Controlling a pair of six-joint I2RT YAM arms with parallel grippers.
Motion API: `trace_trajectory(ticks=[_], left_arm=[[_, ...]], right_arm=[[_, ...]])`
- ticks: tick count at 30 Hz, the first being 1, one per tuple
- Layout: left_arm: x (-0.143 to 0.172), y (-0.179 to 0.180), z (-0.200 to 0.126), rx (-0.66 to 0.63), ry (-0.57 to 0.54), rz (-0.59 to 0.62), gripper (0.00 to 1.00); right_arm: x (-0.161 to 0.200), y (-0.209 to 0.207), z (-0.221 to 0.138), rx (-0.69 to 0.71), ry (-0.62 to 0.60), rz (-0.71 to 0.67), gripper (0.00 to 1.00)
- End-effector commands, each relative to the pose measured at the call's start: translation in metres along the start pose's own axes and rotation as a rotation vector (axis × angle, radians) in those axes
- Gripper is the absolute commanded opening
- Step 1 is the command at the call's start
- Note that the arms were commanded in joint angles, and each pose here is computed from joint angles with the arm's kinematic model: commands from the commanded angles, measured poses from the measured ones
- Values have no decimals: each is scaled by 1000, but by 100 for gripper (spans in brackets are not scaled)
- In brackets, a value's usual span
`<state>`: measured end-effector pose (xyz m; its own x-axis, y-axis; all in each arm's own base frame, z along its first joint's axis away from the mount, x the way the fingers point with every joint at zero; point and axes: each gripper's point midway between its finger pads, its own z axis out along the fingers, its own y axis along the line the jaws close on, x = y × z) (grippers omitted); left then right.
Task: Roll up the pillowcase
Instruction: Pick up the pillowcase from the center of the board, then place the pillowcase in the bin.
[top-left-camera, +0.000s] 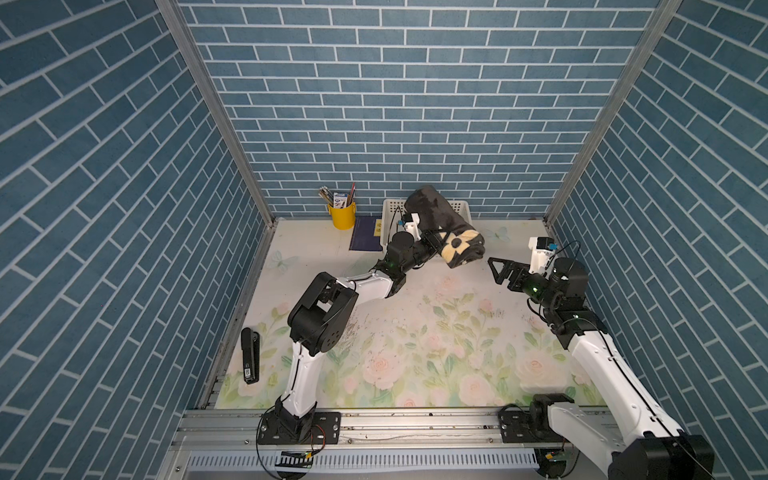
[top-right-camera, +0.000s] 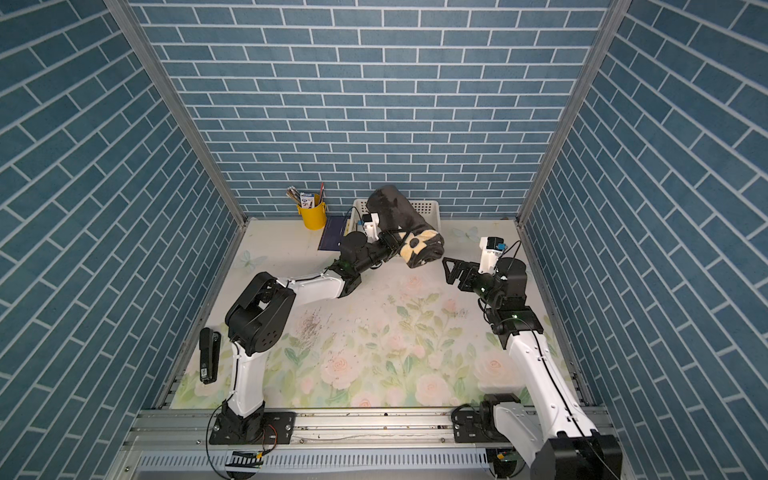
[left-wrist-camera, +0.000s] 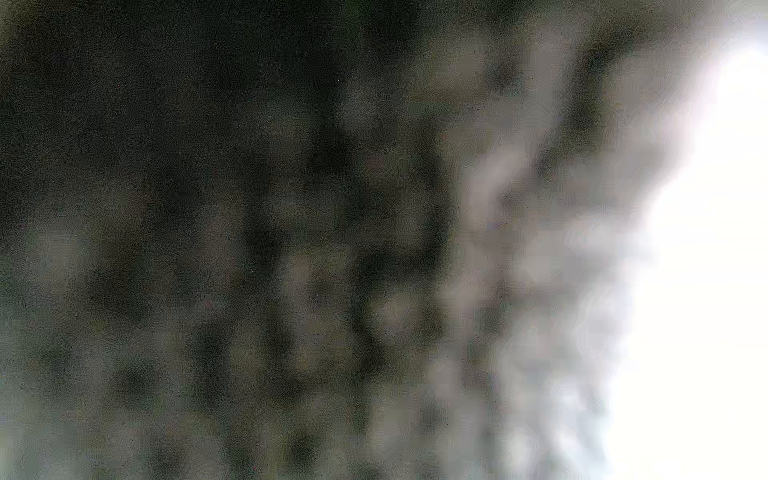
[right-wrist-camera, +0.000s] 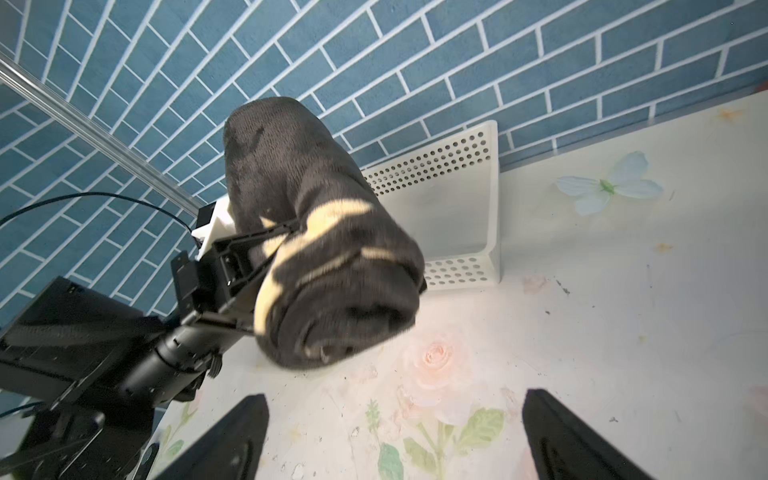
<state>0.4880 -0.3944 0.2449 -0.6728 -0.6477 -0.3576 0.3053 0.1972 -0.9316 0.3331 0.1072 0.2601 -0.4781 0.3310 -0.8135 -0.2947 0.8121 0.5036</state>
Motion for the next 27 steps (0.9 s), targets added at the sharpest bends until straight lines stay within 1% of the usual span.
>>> trace_trajectory(ticks=[1, 3, 10, 18, 22, 24, 26, 27], left_arm=[[-45, -4, 18, 51, -191, -23, 24], [-58, 4, 30, 61, -246, -39, 23], [-92, 59, 67, 24, -415, -157, 22], [-104, 110, 84, -21, -572, -301, 20], [-105, 132, 84, -88, -635, -327, 21], [-102, 142, 82, -117, -652, -343, 22], [-99, 147, 82, -121, -644, -347, 27], [-97, 149, 83, -122, -634, -347, 36]], right_arm=[[-13, 6, -6, 24, -34, 3, 100], [-14, 8, -6, 16, -34, -3, 100], [-7, 7, -7, 18, -20, -2, 100], [9, 0, -6, 26, 10, 7, 100], [13, -3, -2, 29, 25, 1, 100], [15, -4, -1, 29, 31, -3, 100], [15, -3, 0, 26, 36, -12, 100], [15, -3, 0, 28, 37, -16, 100]])
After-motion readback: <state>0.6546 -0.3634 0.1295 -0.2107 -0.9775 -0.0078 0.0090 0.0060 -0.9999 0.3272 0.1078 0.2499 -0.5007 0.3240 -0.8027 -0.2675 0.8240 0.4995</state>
